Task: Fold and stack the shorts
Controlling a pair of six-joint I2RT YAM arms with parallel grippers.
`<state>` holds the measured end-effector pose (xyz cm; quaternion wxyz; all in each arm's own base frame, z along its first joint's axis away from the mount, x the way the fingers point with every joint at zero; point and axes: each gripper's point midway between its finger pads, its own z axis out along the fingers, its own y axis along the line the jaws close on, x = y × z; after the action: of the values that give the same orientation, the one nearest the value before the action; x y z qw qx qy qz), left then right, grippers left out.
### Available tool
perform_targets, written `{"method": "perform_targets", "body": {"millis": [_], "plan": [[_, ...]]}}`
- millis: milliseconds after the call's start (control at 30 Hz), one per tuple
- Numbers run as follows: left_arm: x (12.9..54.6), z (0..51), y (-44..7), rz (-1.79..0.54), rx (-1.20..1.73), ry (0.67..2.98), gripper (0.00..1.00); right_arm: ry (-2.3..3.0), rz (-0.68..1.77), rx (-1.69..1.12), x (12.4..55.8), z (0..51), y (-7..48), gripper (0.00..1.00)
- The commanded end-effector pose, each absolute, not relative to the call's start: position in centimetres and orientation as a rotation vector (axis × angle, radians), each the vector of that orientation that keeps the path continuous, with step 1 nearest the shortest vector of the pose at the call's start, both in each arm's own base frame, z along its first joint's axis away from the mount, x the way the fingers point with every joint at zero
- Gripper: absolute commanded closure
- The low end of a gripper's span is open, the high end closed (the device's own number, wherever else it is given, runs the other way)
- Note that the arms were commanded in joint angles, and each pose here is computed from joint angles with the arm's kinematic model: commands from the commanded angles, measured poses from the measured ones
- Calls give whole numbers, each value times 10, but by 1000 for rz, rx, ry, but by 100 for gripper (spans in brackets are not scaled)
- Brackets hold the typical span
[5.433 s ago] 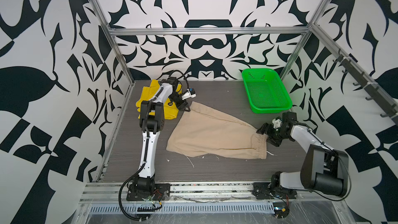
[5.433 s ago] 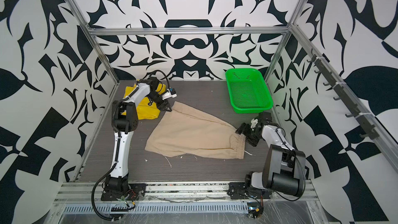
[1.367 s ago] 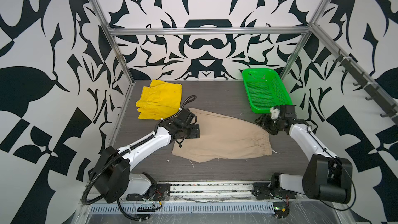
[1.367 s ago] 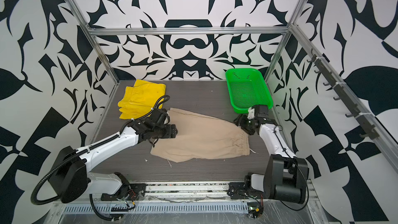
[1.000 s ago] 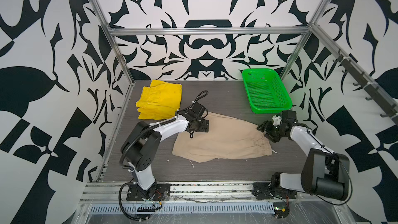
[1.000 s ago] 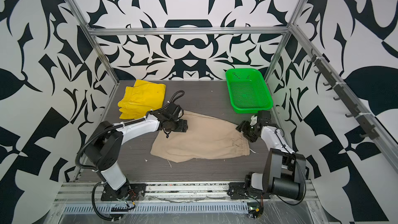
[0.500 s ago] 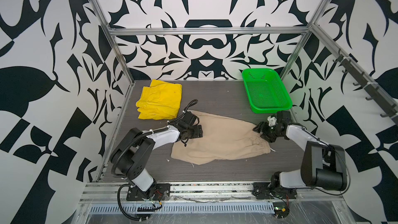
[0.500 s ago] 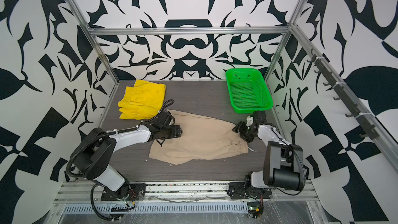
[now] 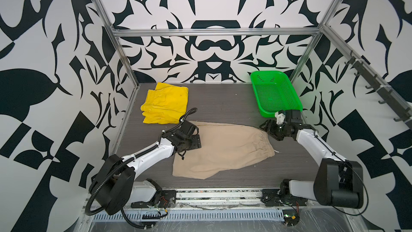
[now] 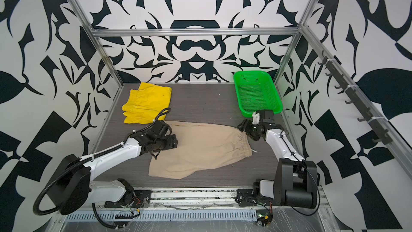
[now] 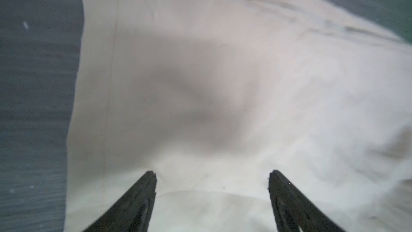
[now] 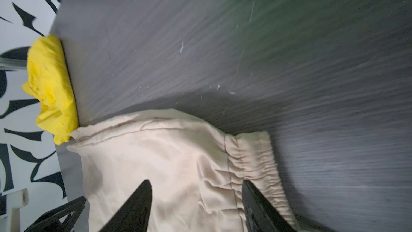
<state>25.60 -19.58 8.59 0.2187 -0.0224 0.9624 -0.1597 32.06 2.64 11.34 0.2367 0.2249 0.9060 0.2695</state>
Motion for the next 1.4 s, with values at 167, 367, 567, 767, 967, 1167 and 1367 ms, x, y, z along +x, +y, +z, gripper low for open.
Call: {"method": "perform_targets", "body": {"millis": [167, 367, 567, 767, 967, 1167, 1367], "plan": [[273, 158, -322, -517, 764, 2373, 16, 2338, 795, 900, 311, 120, -40, 32], [226, 155, -437, -664, 1397, 2054, 16, 2234, 865, 1037, 312, 112, -66, 33], [187, 132, -511, -839, 1713, 1780, 16, 2181, 875, 1125, 310, 100, -78, 33], [174, 98, -547, -931, 1786, 1730, 16, 2146, 911, 1162, 310, 98, -77, 33], [172, 61, -560, -896, 1834, 1730, 11, 2145, 932, 1160, 307, 95, -74, 33], [168, 20, -552, -777, 1905, 1742, 12, 2154, 937, 1166, 304, 92, -71, 32], [173, -10, -543, -618, 1882, 1770, 32, 2171, 956, 1158, 300, 92, -66, 32]]}}
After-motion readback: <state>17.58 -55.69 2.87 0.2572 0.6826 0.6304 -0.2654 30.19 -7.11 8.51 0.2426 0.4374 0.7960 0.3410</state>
